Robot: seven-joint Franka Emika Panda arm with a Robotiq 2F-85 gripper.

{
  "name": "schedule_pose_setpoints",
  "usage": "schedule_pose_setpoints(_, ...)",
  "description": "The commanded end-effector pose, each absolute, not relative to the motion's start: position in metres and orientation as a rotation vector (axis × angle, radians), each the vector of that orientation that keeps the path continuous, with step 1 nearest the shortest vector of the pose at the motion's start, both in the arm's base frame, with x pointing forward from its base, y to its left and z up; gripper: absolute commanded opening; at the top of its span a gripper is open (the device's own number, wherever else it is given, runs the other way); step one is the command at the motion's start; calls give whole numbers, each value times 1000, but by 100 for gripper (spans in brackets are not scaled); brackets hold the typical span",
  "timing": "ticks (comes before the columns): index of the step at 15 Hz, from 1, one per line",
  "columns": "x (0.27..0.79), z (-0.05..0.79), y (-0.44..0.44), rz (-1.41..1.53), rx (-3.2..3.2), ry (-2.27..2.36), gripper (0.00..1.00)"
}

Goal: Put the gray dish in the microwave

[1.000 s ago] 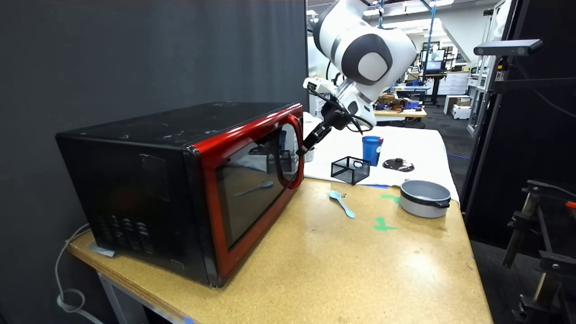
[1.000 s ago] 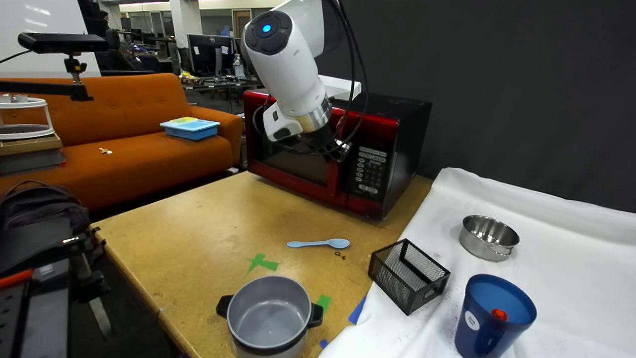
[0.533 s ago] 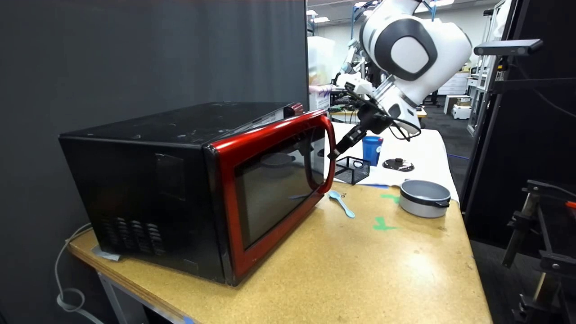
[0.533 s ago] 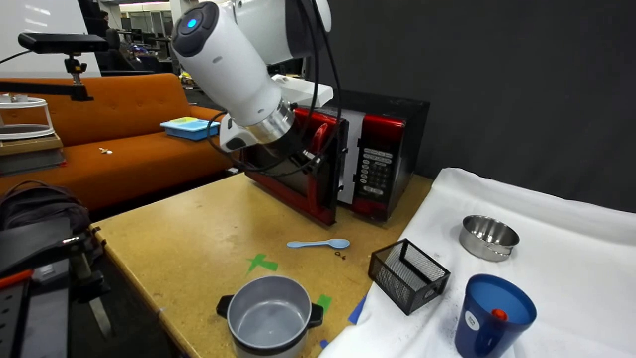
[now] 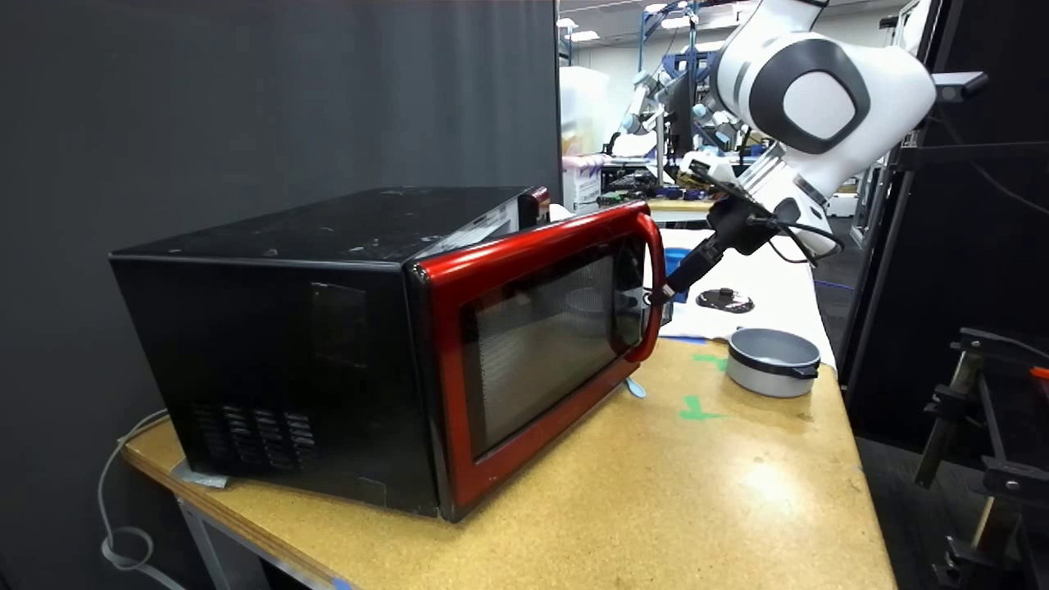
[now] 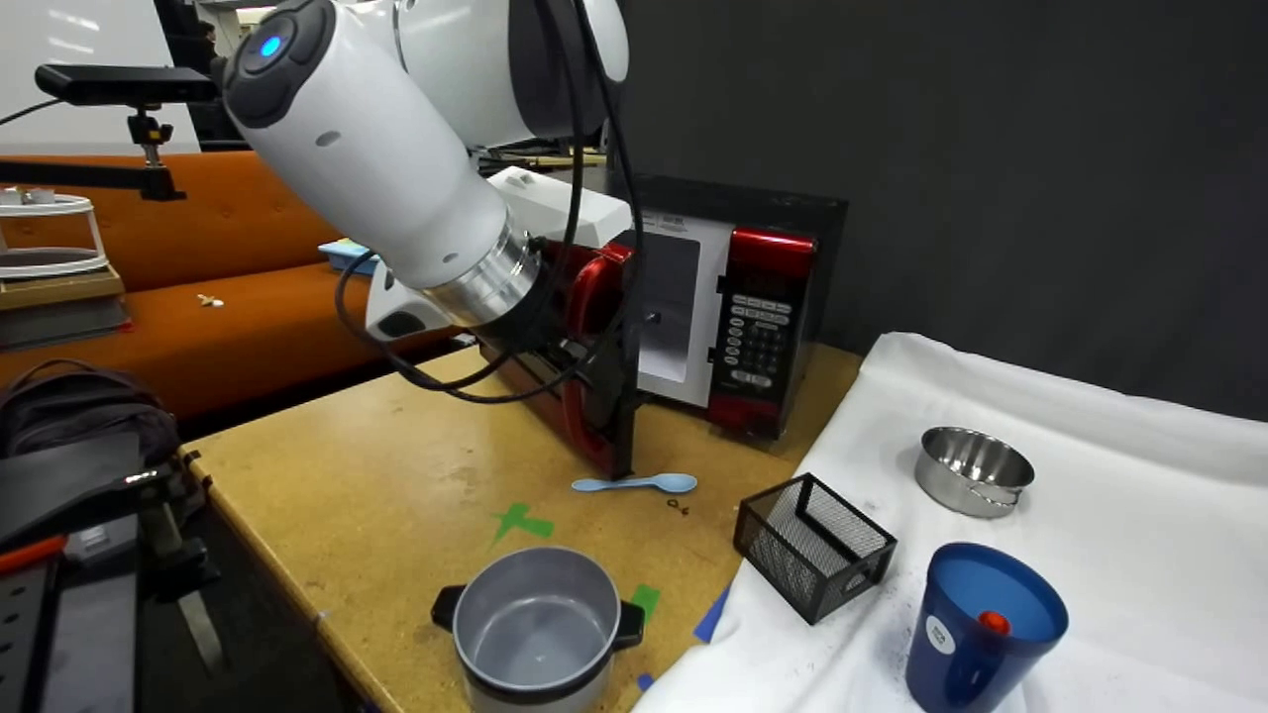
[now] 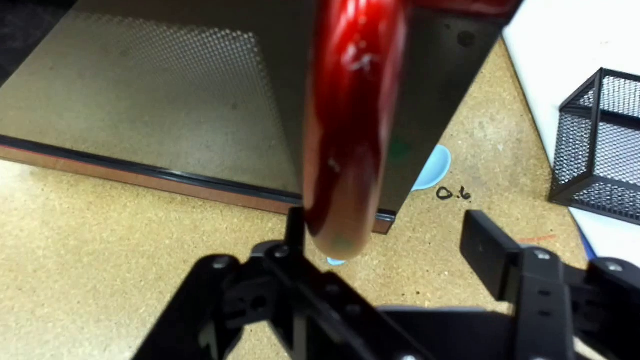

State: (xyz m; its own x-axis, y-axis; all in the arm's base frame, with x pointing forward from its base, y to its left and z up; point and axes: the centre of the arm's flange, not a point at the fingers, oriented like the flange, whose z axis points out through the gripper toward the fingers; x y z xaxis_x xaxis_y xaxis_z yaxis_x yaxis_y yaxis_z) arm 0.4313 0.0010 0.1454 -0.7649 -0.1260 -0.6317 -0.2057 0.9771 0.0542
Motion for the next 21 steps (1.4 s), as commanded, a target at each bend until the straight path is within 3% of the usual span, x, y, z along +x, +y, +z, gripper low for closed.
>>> schedule_pose_setpoints(1,432,147,-7,172,-286,2454,100)
schedule_pose_setpoints(8,413,148,-8,293,-711,2528,100)
schedule_pose_setpoints(15,400,166,-61,37,-651,2625,100)
schedule_pose_setpoints(21,427,205,-102,-136,-393,2537,100)
